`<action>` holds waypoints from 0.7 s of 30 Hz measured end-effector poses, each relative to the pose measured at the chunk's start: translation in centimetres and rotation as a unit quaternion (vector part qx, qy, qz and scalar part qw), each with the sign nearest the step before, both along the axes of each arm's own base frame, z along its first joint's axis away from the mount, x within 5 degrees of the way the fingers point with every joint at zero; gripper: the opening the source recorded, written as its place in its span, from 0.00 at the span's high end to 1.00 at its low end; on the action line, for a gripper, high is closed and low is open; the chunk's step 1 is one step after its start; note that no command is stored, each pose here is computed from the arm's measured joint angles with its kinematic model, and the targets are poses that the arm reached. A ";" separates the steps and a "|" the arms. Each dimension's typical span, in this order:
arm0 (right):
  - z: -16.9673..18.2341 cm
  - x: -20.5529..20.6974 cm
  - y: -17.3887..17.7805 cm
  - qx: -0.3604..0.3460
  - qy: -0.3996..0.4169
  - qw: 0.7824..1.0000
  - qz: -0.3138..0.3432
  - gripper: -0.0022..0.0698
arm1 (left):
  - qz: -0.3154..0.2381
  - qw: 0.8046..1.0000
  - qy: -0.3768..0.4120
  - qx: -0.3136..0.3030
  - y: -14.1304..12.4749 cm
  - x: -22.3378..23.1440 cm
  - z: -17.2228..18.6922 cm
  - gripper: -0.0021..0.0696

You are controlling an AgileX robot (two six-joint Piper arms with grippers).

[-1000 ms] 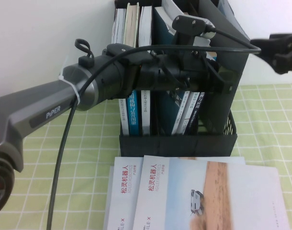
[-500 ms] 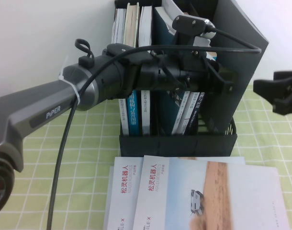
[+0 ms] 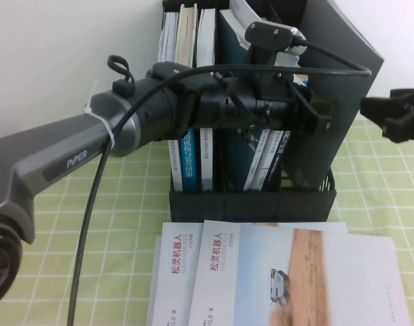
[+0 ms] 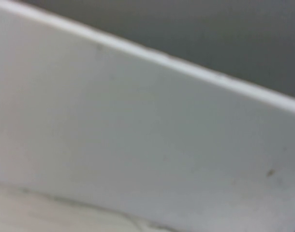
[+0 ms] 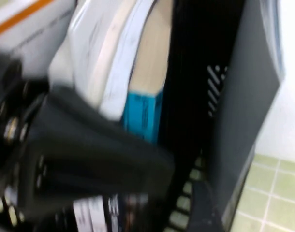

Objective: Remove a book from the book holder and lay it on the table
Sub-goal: Hold the bookshelf, then pick up the right side book from the book shelf

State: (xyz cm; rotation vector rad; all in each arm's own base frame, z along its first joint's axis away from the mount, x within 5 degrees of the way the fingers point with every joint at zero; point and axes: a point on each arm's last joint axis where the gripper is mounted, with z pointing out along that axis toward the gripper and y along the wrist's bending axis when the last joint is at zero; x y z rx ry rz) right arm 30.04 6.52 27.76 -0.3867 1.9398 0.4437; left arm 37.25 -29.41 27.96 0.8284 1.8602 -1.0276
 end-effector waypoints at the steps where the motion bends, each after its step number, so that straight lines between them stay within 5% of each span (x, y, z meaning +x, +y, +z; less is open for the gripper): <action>1: 0.1 0.3 0.0 0.006 0.002 1.000 -0.002 0.37 | 0.000 1.000 0.000 0.000 0.0 0.0 0.0 0.98; 13: -1.2 6.1 1.3 0.060 0.033 0.997 0.020 0.42 | 0.000 1.000 -0.002 0.000 0.0 0.0 0.0 0.98; 16: -2.3 7.2 2.0 0.076 0.045 0.995 0.050 0.53 | -0.002 1.000 -0.007 0.002 0.0 0.0 0.0 0.98; 21: -2.7 7.3 2.7 0.097 0.051 0.990 0.089 0.85 | -0.002 1.000 -0.010 0.003 0.0 0.1 0.0 0.98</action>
